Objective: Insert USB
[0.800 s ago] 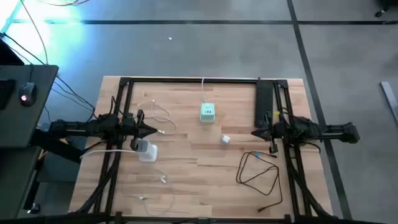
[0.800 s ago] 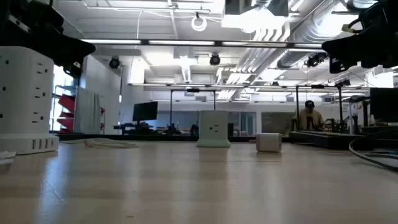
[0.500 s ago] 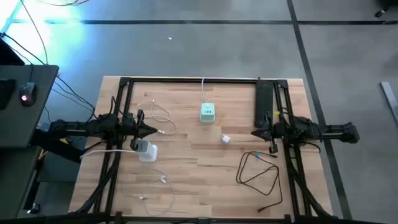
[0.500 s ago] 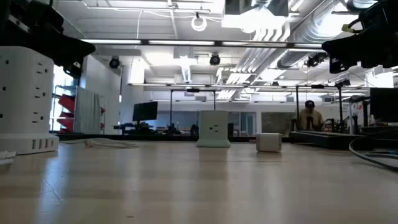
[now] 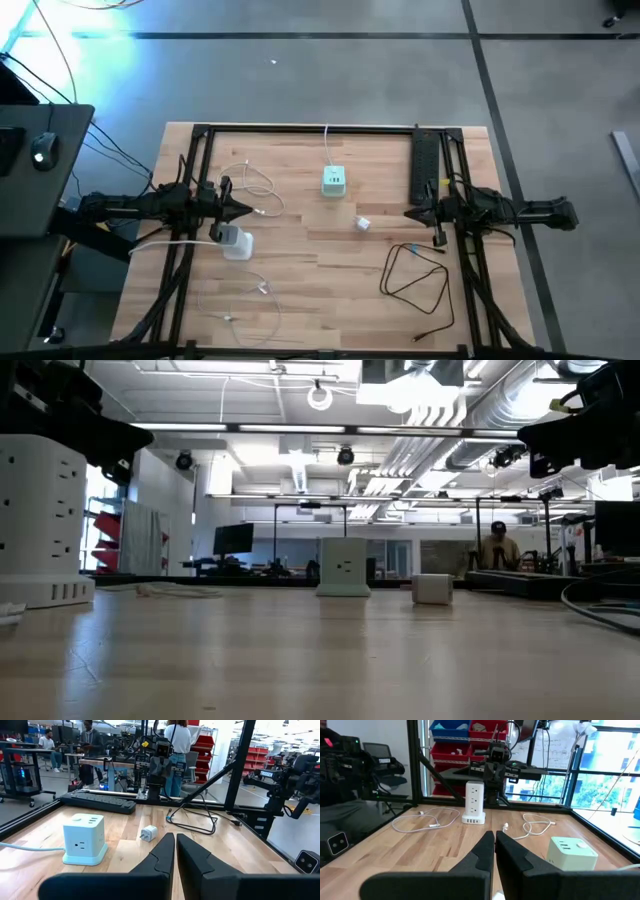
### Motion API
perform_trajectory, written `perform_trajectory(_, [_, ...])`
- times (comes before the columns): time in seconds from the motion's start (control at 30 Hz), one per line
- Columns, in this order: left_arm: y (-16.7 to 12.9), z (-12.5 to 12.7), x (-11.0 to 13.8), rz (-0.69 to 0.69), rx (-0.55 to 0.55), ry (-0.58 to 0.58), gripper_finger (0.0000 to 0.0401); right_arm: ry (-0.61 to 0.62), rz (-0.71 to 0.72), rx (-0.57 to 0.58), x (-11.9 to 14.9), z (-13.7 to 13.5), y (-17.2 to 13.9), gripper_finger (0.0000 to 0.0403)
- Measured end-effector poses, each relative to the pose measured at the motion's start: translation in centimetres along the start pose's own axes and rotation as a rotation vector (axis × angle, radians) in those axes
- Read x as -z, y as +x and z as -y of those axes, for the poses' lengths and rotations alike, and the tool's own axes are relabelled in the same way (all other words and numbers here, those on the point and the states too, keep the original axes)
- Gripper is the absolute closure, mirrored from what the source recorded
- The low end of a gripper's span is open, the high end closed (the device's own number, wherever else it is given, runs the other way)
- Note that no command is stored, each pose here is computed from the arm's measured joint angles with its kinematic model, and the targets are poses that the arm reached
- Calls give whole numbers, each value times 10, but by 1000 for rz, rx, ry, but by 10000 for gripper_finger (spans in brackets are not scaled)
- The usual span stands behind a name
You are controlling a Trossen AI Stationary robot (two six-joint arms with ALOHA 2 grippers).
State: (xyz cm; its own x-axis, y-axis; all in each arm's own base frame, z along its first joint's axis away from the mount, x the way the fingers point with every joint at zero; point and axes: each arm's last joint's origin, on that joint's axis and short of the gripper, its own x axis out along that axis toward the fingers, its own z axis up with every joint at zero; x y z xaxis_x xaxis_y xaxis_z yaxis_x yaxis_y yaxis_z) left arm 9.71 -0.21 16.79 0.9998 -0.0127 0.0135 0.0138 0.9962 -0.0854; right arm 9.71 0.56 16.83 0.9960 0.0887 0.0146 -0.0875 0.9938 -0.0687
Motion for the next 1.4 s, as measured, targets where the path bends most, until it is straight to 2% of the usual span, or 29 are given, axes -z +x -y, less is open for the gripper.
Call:
perform_trajectory(0.93, [0, 0, 0, 0, 0, -2, 401, 0, 0, 0, 0, 0, 0, 403])
perform_trajectory(1.17, [0, 0, -1, 8, -1, -155, 401, 0, -1, 0, 0, 0, 0, 403])
perform_trajectory(1.3, [-1, 2, -14, 108, 36, -194, 401, 0, 0, 0, 0, 0, 0, 403])
perform_trajectory(1.4, [-7, 5, -48, 162, 53, -188, 401, 0, 0, 0, 0, 0, 0, 403])
